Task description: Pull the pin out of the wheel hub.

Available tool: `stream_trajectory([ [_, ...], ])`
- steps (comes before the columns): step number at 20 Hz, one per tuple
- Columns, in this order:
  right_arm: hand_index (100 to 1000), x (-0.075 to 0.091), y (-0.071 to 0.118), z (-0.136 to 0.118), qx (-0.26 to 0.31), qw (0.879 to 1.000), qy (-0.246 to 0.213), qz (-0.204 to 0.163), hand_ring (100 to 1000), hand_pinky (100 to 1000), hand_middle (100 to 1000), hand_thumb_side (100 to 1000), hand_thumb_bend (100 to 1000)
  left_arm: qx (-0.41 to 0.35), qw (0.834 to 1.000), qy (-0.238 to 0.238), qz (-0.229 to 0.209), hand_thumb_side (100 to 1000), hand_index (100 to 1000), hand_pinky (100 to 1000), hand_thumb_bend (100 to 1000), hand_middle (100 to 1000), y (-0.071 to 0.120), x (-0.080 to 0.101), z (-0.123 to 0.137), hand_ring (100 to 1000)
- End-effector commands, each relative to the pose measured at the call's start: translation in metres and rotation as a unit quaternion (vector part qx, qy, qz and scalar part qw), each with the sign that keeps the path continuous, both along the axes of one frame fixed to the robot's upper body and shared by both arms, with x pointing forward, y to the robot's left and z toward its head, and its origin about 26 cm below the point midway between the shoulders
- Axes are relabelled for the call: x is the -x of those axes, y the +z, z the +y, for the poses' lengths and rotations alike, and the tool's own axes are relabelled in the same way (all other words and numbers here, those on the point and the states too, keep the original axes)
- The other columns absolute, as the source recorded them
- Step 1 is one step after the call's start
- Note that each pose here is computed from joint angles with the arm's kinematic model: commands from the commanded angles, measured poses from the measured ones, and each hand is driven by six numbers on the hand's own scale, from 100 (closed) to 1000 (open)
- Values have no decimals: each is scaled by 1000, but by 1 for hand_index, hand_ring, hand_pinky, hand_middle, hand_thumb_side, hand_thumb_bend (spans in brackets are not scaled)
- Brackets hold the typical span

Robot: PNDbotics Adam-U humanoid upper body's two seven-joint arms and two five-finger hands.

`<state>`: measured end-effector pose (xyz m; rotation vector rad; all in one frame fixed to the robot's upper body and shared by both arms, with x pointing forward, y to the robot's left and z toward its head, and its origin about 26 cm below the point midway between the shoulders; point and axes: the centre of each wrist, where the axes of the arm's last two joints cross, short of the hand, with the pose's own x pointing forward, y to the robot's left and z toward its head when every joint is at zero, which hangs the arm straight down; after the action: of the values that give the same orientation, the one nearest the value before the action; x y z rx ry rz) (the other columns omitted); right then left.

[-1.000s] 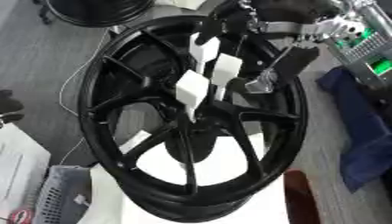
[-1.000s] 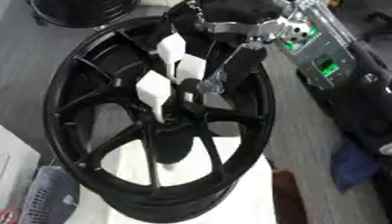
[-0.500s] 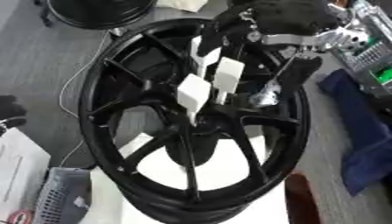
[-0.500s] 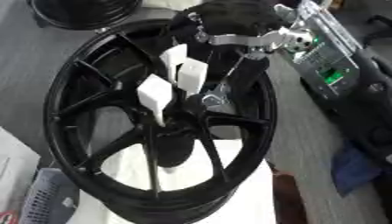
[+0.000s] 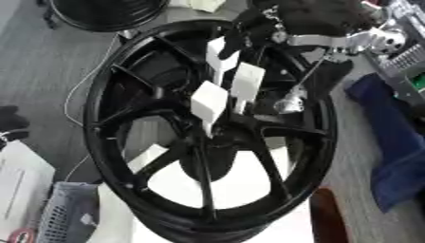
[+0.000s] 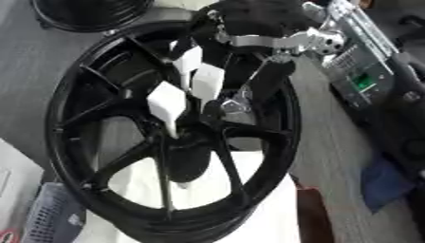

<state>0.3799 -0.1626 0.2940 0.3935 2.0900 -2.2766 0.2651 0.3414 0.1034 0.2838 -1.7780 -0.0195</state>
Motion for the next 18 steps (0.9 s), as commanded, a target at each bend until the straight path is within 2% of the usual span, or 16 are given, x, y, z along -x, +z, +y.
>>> stream_trajectory([
  [1, 858, 2, 12, -6, 192, 974, 79, -87, 813, 892, 679, 546, 395, -9, 1000, -3, -6, 863, 710, 723, 100, 581, 5, 0, 1, 697],
  [8, 843, 0, 11, -8, 194, 974, 72, -87, 754, 878, 659, 523, 382, -10, 1000, -5, -8, 865, 710, 725, 100, 583, 6, -1, 0, 698],
  [18, 833, 1, 12, -8, 202, 973, 63, -95, 775, 888, 696, 550, 410, -12, 1000, -6, -10, 868, 710, 727, 100, 584, 7, -2, 0, 697],
])
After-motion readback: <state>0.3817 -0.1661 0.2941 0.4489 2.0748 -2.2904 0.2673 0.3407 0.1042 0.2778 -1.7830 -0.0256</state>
